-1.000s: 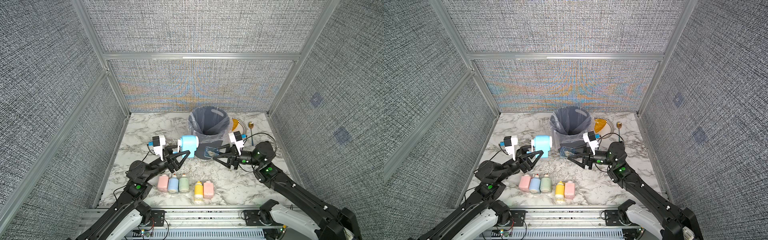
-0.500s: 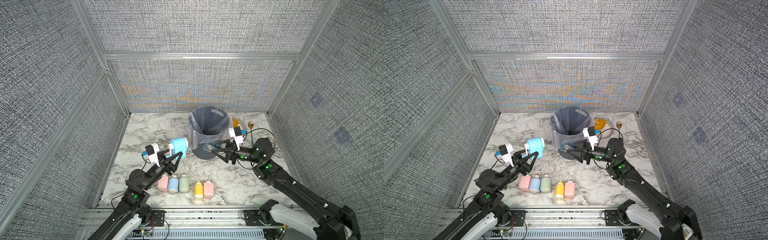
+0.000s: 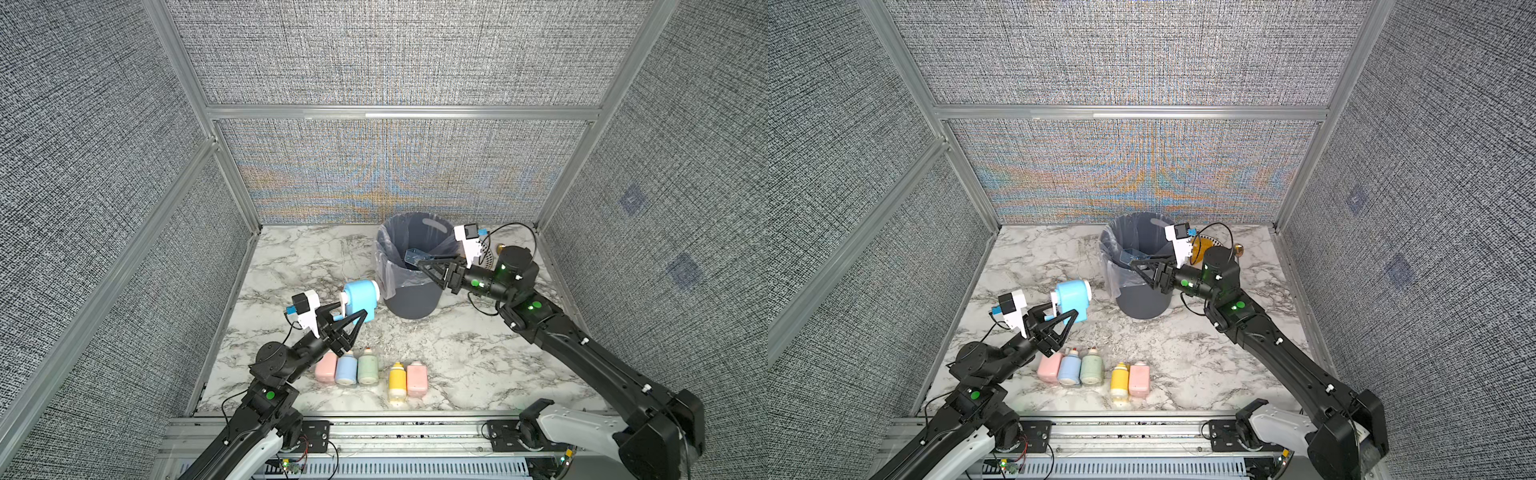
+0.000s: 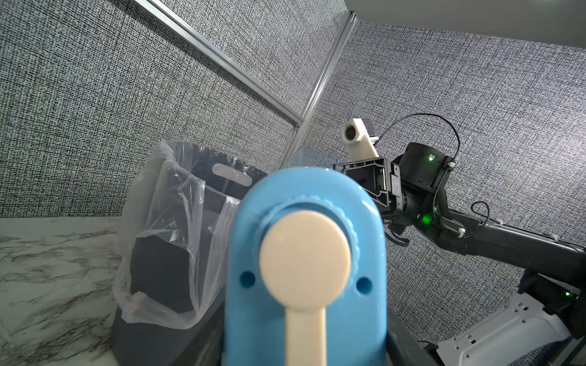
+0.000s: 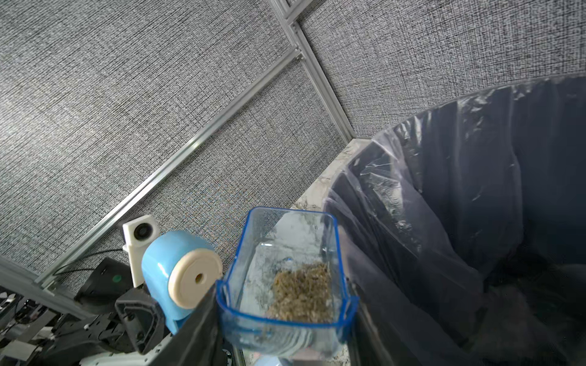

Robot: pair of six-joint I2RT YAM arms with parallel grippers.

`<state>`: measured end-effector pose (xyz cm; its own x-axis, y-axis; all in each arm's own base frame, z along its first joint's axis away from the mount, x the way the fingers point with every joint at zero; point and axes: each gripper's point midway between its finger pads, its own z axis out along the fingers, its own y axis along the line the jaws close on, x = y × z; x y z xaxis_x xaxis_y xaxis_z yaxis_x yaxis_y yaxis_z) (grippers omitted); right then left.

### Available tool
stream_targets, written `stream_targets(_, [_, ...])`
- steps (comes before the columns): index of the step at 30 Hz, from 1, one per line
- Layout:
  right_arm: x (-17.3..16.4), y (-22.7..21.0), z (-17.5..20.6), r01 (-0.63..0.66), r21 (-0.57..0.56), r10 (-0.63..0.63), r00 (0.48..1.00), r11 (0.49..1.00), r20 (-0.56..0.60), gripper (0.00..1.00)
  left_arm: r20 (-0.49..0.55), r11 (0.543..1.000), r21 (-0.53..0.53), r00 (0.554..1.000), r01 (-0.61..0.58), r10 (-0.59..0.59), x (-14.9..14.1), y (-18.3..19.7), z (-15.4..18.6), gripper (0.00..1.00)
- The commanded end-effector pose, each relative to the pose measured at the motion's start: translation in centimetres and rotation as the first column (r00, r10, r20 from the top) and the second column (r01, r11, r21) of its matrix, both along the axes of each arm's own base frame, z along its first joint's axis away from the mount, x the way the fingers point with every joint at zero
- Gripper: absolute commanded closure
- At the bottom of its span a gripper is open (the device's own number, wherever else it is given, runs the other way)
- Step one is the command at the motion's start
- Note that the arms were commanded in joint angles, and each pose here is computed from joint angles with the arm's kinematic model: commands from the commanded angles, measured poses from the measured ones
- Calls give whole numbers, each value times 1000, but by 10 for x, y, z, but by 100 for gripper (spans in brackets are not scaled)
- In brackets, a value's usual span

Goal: Take out the pencil sharpener tray and clean the shavings
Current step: Pour the shavings into the trash bin.

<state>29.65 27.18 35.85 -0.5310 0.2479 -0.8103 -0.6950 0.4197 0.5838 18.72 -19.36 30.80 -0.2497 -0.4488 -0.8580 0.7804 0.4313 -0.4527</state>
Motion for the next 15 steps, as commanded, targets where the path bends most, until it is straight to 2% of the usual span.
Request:
stream_targets(1, [14,-5,2,85,13,-84,993,996,-88,58,49,999,-30,999,13,-12,-6,1,12,84])
stream_targets(4, [25,-10,11,169,23,-164,974,985,-159,58,50,999,-32,999,13,-11,-7,2,12,84])
stream_targets(6, [32,-15,12,256,7,-248,942,967,-227,58,49,999,-35,999,13,-11,-7,2,12,84])
stream_targets(8, [33,-13,17,279,-5,-270,926,960,-266,62,49,999,-40,999,14,-12,-7,3,12,84])
stream_targets(13, [40,-7,16,355,-44,-337,831,934,-442,64,45,999,-46,999,17,-15,-8,3,13,84])
stream_targets(15, [43,-3,13,374,-49,-341,774,926,-533,65,45,999,-51,999,17,-14,-8,3,14,84])
